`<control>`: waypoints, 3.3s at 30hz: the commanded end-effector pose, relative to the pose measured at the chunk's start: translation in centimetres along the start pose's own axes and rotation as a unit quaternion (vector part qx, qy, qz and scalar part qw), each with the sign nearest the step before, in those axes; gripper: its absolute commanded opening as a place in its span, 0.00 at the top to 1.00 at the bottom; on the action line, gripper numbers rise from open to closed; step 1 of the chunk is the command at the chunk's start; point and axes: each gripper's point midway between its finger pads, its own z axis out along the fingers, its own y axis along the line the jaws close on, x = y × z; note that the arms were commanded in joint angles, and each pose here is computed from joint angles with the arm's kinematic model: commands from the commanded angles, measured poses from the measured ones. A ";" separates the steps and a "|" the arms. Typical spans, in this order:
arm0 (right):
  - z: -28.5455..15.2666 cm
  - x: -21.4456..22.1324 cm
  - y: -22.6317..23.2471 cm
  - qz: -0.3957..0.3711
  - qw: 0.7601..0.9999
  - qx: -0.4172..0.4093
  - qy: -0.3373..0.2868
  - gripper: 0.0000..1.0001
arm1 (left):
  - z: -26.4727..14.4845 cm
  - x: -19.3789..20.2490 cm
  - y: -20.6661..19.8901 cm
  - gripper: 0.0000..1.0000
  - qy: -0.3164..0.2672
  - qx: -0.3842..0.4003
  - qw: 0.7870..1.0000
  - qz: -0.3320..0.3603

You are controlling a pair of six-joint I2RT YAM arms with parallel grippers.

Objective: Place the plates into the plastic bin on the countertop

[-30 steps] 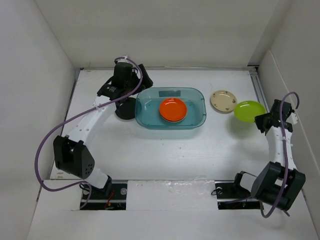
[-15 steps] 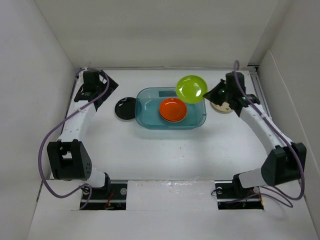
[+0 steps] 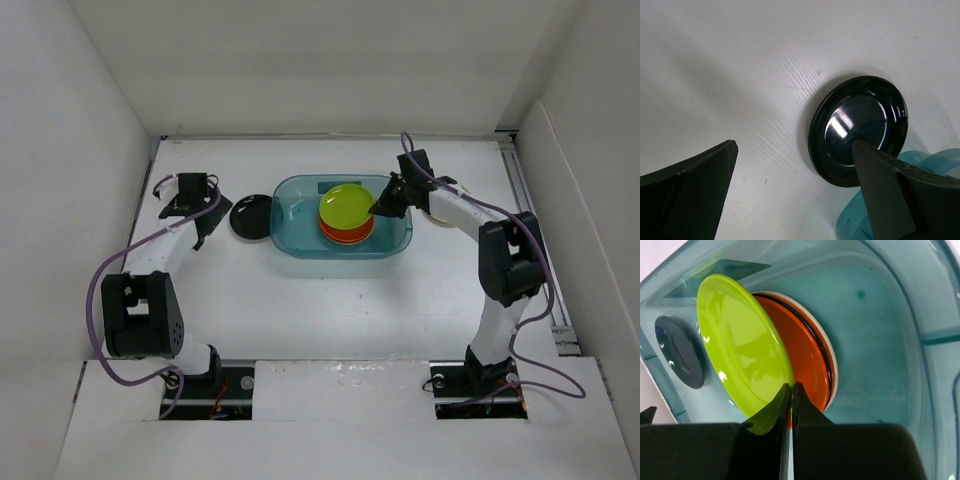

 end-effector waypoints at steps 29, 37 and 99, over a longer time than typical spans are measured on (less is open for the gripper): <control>-20.9 -1.9 6.2 -0.067 0.970 -0.148 -0.181 0.01 | 7.2 7.1 0.0 0.49 0.109 0.022 0.994 0.015; -23.1 -2.6 4.7 -0.058 0.967 -0.153 -0.194 0.01 | 8.2 7.3 -0.4 0.81 0.124 0.011 0.992 0.022; -7.9 -13.9 -22.0 0.271 0.938 0.083 -0.198 0.07 | -14.1 11.4 -22.3 0.01 0.118 0.372 0.899 0.200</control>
